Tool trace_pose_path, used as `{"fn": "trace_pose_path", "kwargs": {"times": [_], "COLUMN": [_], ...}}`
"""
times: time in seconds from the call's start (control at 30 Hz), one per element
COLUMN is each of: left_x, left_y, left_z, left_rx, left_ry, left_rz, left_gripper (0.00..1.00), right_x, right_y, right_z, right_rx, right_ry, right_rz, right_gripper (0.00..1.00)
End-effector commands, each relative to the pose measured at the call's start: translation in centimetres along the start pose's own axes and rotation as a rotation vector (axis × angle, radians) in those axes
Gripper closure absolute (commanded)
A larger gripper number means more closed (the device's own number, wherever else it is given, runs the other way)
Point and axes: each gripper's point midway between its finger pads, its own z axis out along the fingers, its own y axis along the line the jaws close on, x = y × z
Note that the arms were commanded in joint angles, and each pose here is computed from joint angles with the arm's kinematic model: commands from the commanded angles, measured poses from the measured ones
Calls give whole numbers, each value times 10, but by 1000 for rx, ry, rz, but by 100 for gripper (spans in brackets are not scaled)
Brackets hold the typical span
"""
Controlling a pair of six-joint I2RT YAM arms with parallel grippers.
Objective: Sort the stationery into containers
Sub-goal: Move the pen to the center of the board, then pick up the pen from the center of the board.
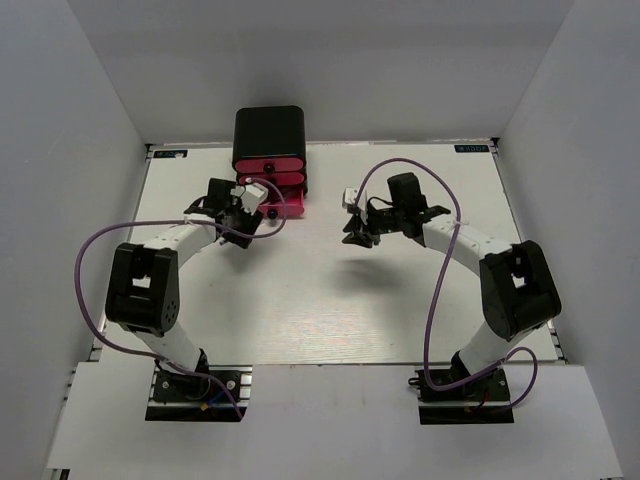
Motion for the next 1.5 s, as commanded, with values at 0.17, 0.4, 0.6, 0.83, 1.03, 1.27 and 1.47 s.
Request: {"fn": "trace_pose_path", "kwargs": {"times": [0.17, 0.4, 0.6, 0.83, 1.03, 1.27, 1.47], "left_x": [-5, -3, -2, 25, 58, 17, -41], "left_y": [19, 28, 30, 17, -6, -15, -9], "left_z": [11, 24, 38, 37, 25, -12, -49], "left_rx": [-50, -53, 2, 73, 131, 181, 161], "left_ry": [27, 50, 86, 143, 191, 0, -200], "left_rz": [-35, -51, -64, -64, -57, -8, 114], "left_gripper": [30, 30, 44, 67, 77, 95, 99], "right_x": [-6, -8, -6, -5, -3, -6, -6], "right_y": [7, 7, 6, 7, 4, 0, 1], "right_z": [-8, -8, -10, -10, -9, -5, -5], "right_rx": [-1, -2, 3, 4, 4, -4, -10], "right_ry": [-11, -13, -7, -2, -2, -12, -16], "right_rz": [-27, -33, -34, -32, -28, -29, -28], "right_gripper": [59, 59, 59, 59, 59, 59, 59]}}
